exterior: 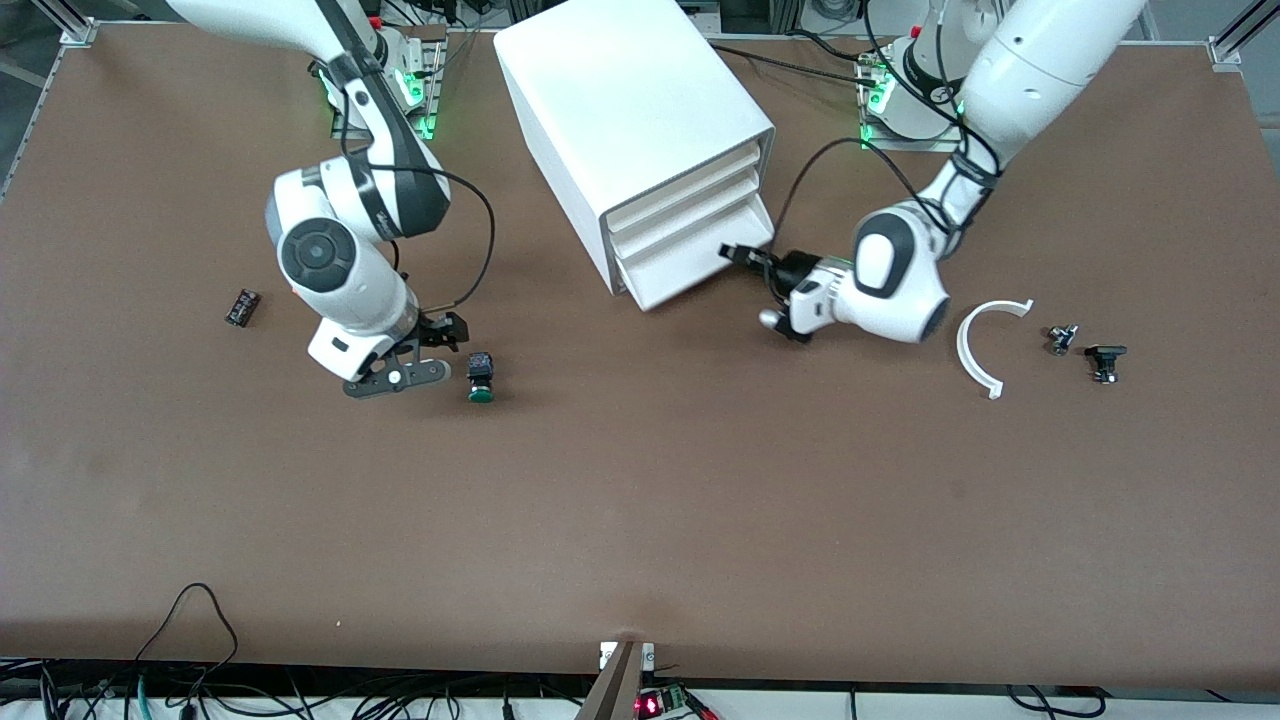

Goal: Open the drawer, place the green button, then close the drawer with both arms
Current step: 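Grasp the green button with the right gripper while the left gripper withdraws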

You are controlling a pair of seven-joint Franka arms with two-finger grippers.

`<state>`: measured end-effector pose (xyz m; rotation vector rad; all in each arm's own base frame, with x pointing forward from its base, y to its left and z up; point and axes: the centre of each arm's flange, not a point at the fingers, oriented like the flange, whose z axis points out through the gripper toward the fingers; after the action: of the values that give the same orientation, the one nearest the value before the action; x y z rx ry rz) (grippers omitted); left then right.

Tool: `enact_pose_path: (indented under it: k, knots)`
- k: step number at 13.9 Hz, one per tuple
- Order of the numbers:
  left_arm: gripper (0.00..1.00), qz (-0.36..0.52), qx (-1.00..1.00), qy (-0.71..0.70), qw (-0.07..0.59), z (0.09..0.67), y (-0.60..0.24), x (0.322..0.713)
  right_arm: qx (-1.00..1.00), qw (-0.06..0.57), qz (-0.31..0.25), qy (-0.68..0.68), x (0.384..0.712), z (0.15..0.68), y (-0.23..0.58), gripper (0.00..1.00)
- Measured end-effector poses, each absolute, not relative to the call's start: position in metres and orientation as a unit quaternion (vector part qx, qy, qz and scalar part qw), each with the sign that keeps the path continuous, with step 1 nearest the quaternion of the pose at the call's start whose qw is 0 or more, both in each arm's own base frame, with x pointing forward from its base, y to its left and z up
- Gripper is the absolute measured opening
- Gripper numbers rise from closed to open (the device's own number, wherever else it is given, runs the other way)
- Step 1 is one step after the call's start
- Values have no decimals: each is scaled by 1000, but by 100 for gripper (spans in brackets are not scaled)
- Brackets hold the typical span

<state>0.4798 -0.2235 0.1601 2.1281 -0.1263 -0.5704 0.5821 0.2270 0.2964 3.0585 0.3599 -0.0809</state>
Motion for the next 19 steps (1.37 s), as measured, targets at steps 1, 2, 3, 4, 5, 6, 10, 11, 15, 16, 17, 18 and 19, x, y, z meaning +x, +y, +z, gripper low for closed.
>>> enact_pose_path:
  k: [1,2,3,4,5,6,10,11,15,16,17,18,19]
  knots:
    - [24,-218,864,-41,453,162,-208,491,993,29,-27,108,583,282,230,100]
    - [27,-208,867,-32,452,163,-198,498,995,28,-25,97,584,267,233,100]
    - [38,-198,871,-26,449,164,-192,503,995,26,-22,90,584,253,236,100]
    - [46,-188,874,-24,447,168,-188,508,996,24,-19,88,584,241,241,100]
    - [57,-173,879,-25,444,177,-186,515,996,21,-15,88,583,231,245,100]
    - [66,-145,887,-23,438,193,-178,526,996,18,-13,88,582,221,250,100]
    - [100,17,920,9,391,302,-73,580,997,11,-19,79,572,197,269,100]
    - [100,46,934,-12,355,334,-46,583,997,11,-21,80,571,194,271,100]
    - [100,40,971,-155,178,492,10,570,997,8,-17,81,566,176,270,99]
    - [100,26,977,-161,136,532,19,563,996,6,-12,83,563,168,269,96]
    - [100,13,984,-155,91,566,23,555,996,4,-7,86,561,163,268,84]
    - [100,1,989,-143,44,591,19,549,996,2,-4,92,560,163,268,74]
    - [100,-5,992,-127,4,605,7,546,995,2,-3,98,561,165,269,62]
